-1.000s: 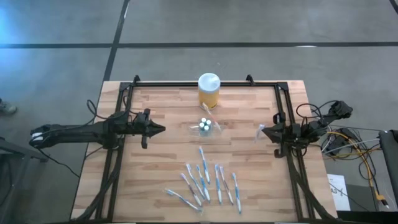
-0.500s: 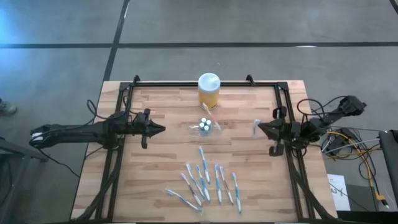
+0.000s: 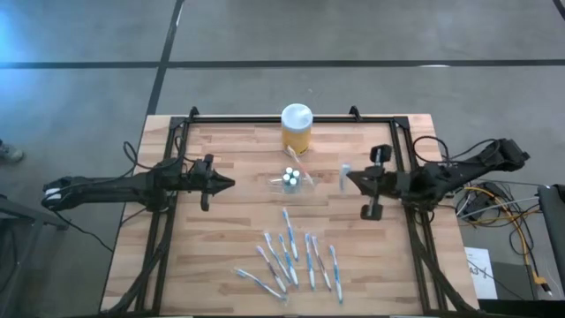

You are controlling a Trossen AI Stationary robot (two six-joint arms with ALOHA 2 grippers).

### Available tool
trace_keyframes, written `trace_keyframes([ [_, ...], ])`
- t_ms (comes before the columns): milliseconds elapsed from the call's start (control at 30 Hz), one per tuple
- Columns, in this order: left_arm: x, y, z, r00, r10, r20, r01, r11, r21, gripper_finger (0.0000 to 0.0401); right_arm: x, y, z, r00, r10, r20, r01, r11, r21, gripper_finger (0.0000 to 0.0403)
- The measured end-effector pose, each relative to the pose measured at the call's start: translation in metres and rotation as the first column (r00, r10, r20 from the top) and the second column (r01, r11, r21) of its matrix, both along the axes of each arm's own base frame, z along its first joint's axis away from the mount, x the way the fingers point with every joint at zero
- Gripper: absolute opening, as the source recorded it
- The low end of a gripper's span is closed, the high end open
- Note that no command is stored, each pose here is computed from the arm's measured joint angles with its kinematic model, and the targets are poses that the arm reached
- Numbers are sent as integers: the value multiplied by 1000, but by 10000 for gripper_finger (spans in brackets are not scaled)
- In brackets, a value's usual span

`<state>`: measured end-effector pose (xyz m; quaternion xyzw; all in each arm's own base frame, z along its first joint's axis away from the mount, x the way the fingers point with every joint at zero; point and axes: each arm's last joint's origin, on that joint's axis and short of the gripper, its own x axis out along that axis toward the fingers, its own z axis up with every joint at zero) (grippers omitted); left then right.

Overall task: Pick & Place toothbrushing station
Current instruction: Put the blue toothbrush into the transparent organizer

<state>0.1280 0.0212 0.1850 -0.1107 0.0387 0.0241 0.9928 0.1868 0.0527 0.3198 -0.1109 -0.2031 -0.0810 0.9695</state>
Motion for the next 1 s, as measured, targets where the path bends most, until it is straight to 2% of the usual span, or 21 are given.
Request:
trace_keyframes([
  [500, 0, 0, 0, 1000, -2, -1, 2, 1000, 22, 30, 56, -35, -35, 1000, 1, 16, -3, 998, 68, 8],
  [833, 0, 0, 0, 1000, -2, -1, 2, 1000, 21, 30, 88, -58, -77, 996, -85, -41, 89, 989, 115, 8],
  [1000, 0, 0, 0, 1000, -3, 0, 3, 1000, 22, 30, 99, -65, -100, 979, -180, -92, 190, 975, 118, 8],
])
